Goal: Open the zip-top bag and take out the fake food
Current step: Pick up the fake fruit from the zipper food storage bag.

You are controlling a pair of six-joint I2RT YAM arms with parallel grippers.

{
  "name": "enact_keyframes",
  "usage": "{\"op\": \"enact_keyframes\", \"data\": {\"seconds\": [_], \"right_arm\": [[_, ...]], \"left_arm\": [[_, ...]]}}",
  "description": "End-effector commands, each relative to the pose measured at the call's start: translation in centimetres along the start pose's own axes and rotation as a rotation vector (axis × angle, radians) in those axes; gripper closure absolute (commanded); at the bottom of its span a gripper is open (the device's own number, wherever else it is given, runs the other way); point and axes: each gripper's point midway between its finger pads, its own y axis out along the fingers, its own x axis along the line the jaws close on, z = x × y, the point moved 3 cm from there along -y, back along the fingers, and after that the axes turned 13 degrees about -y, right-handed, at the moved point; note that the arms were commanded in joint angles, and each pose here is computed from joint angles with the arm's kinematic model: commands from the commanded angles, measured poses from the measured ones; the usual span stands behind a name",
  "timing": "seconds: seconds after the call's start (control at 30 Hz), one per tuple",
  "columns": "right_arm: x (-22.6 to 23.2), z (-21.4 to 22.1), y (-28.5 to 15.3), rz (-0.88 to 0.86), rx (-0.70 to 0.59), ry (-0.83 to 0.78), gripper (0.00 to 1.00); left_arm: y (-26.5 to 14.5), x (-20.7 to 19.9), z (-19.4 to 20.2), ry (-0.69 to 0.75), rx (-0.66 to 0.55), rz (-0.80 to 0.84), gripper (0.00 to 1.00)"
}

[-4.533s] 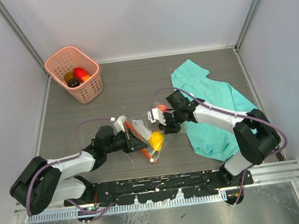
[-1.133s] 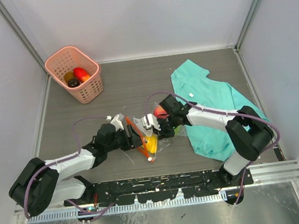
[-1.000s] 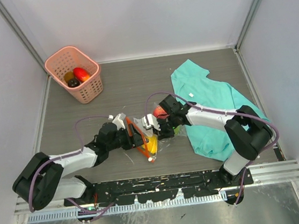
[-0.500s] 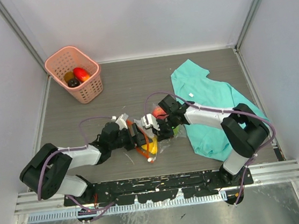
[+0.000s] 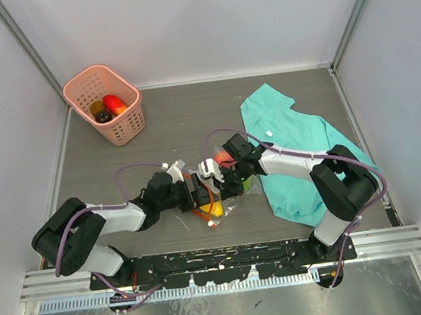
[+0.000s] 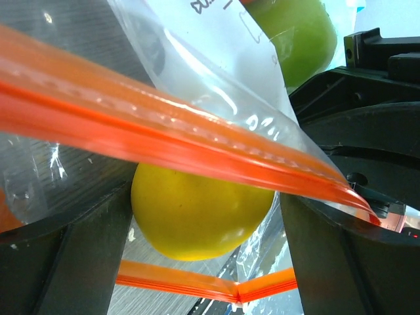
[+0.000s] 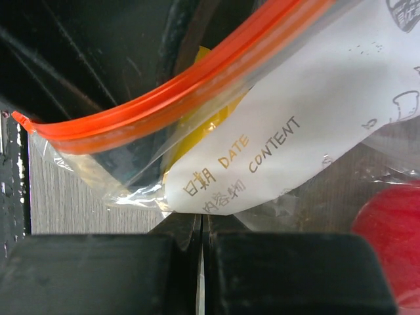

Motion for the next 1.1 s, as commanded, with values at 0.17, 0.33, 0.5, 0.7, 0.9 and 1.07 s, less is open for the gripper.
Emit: {"op": "enact_keyframes", "data": {"seconds": [0.17,0.33,0.5,0.7,0.9,1.07], "right_arm": [[-1.3,-2.5,0.1,0.032,-0.093,-0.004,0.99],[-1.4,-2.7,0.0,0.039,-0.097,0.002,0.99],[-1.6,-2.7,-0.1,0.049,-0.093,-0.005,0.99],[-1.8,-2.7,-0.6,0.065,-0.080,-0.031,0.99],[-2.2,-2.4,-1.6,0.094,-0.071,-0.049,0.99],[-2.5,-1.8,-2.2,0.115,-0.050,-0.069,0.99]], "left_arm": [[0.8,-0.1,-0.2,0.010,-0.011,-0.007,0.07],[0.8,-0.1,-0.2,0.005,-0.015,-0.008,0.12],[0.3,-0.1,-0.5,0.018,-0.041,-0.016,0.30],[-0.8,0.3,-0.8,0.060,-0.080,-0.058,0.40],[-2.2,0.4,-1.3,0.096,-0.124,-0.100,0.41],[-3.8,0.3,-1.9,0.123,-0.177,-0.124,0.42]]}}
